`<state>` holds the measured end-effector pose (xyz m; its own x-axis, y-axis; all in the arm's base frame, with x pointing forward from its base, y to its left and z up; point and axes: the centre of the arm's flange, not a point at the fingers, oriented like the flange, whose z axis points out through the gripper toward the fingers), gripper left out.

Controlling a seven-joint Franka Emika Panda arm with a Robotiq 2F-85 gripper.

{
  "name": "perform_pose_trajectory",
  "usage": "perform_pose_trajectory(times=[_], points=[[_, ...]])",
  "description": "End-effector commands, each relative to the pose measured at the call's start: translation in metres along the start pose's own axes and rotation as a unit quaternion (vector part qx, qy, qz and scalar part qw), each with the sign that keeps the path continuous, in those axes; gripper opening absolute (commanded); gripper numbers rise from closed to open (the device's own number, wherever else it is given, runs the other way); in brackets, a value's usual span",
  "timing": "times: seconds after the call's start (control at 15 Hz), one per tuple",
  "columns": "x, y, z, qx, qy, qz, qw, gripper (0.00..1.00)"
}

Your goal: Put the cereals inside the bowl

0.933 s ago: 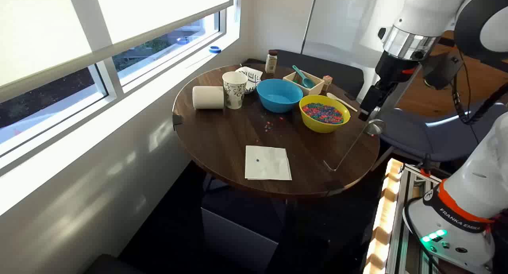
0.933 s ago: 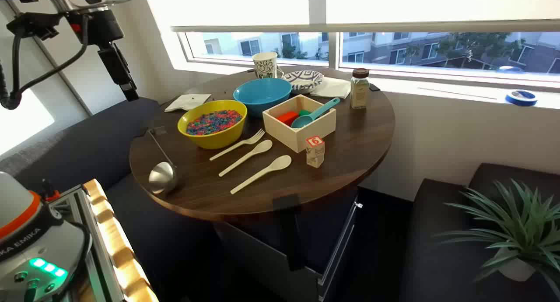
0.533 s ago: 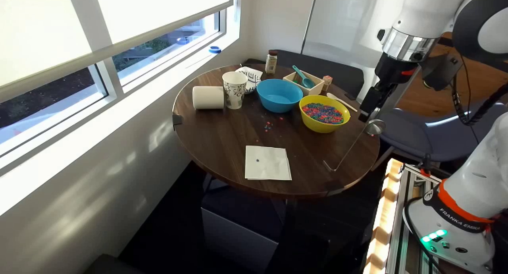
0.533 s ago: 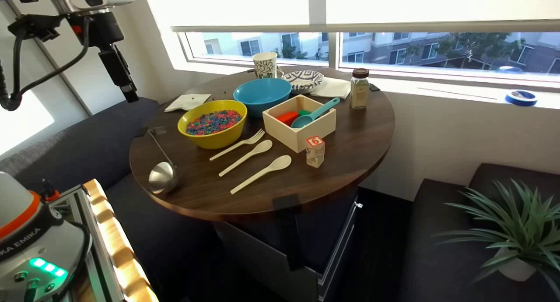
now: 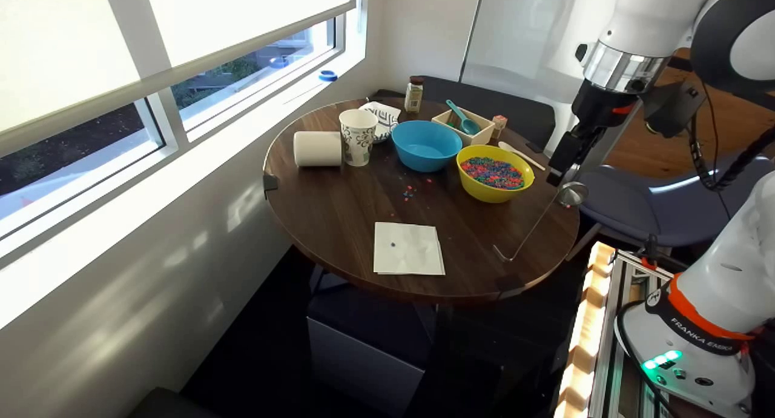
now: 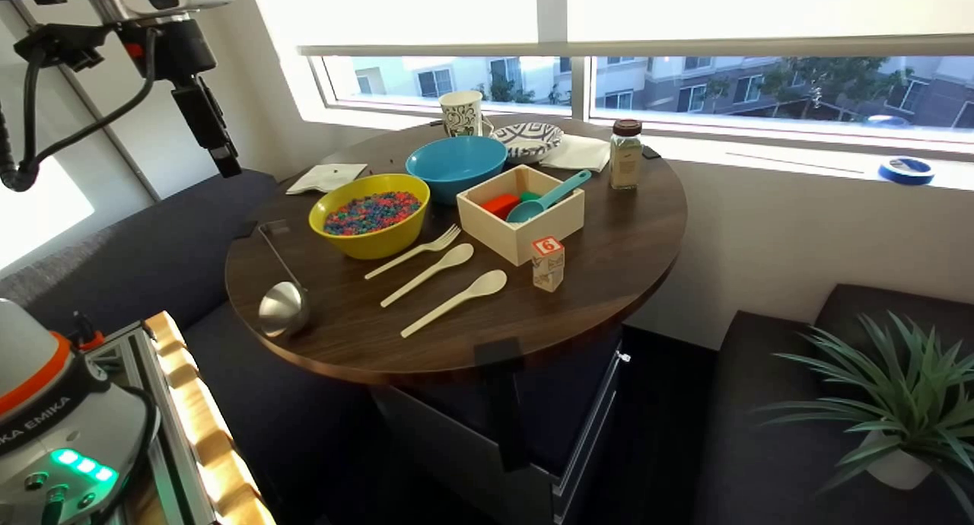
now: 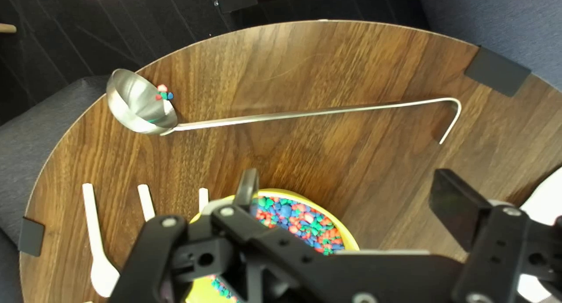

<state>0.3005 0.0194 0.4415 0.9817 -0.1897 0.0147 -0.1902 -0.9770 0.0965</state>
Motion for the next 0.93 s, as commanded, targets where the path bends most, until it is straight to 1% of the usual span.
perform_pose_trajectory(times=[0.0,0.13,0.33,0.6,0.87], points=[[0.015,-0.044,-0.002,0.003,-0.001,-0.016,0.9999,1.00],[0.025,-0.073,-0.004,0.006,-0.001,-0.019,0.9998,1.00],[0.055,-0.109,-0.004,0.028,0.008,-0.017,0.9994,1.00],[0.113,-0.126,0.001,0.058,0.023,0.003,0.9981,1.00],[0.157,-0.144,0.023,0.068,0.022,0.037,0.9968,1.00]])
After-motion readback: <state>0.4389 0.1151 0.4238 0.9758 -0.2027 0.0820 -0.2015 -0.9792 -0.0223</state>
